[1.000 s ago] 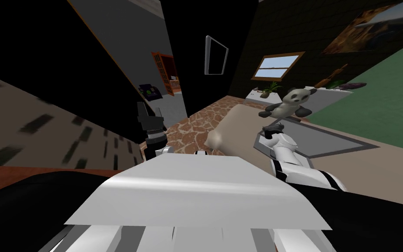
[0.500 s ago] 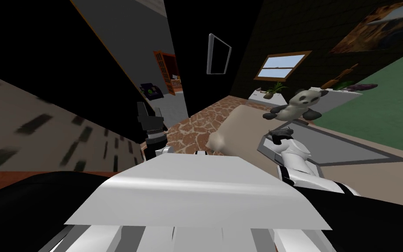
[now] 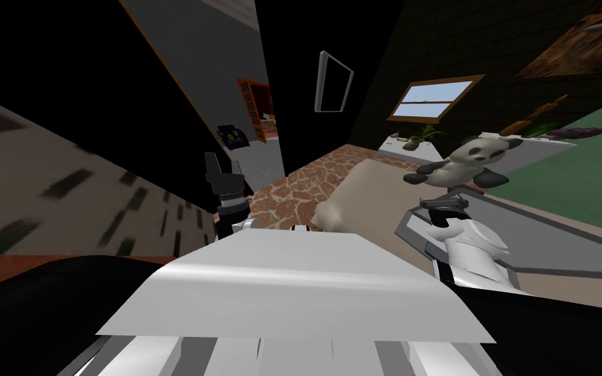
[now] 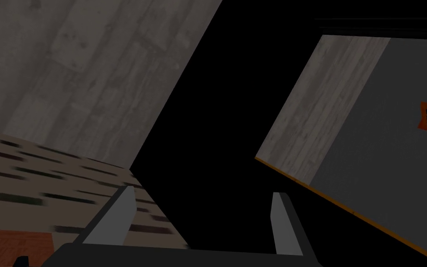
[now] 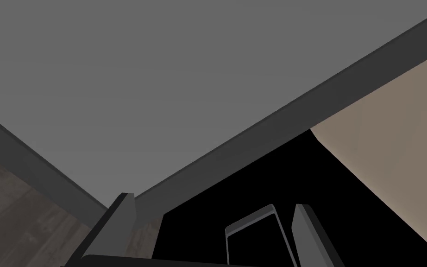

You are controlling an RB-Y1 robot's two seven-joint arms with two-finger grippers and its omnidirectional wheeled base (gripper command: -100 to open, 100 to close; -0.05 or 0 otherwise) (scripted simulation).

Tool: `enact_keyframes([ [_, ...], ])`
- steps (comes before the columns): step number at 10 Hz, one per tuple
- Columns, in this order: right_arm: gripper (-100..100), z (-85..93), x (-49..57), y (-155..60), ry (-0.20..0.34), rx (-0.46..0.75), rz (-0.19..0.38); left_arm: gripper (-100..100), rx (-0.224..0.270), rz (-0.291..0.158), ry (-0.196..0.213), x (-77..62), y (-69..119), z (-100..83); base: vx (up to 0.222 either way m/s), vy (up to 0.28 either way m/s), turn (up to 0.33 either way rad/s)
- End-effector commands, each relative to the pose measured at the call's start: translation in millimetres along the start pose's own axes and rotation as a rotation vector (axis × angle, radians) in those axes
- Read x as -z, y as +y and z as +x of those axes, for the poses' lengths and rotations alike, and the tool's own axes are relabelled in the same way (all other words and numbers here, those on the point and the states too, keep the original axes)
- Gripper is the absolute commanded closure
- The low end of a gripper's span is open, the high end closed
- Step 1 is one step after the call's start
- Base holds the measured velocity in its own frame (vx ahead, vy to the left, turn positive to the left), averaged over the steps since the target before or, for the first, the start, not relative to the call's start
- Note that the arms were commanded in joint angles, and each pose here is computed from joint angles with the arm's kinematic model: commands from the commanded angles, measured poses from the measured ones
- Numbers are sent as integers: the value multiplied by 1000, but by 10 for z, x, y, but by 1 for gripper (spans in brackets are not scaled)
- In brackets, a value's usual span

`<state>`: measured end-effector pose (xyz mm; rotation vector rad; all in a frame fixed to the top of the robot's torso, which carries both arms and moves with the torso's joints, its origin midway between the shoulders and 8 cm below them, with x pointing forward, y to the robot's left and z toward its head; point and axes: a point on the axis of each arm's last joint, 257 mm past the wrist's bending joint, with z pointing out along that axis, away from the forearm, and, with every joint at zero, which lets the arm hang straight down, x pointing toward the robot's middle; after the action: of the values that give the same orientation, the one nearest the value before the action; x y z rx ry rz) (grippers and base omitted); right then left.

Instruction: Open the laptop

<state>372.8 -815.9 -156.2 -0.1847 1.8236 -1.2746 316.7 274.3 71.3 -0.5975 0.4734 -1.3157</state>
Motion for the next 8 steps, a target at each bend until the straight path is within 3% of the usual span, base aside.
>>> enact_keyframes([
  [1,-100,132,98,-360,-22,11,29,0,0,0,0,0,0,0,99,63,140],
  [3,-100,366,195,-456,7,23,37,0,0,0,0,0,0,0,69,46,34],
  [4,-100,287,246,-776,-39,24,69,0,0,0,0,0,0,0,83,52,126],
  [5,-100,450,316,-824,-15,37,70,0,0,0,0,0,0,0,97,42,96],
  [6,-100,392,303,-755,-17,30,65,0,0,0,0,0,0,0,36,13,0],
  [7,100,469,239,-462,22,34,33,0,0,0,0,0,0,0,-75,-51,-169],
  [8,100,366,195,-456,7,23,37,0,0,0,0,0,0,0,-105,-72,-89],
])
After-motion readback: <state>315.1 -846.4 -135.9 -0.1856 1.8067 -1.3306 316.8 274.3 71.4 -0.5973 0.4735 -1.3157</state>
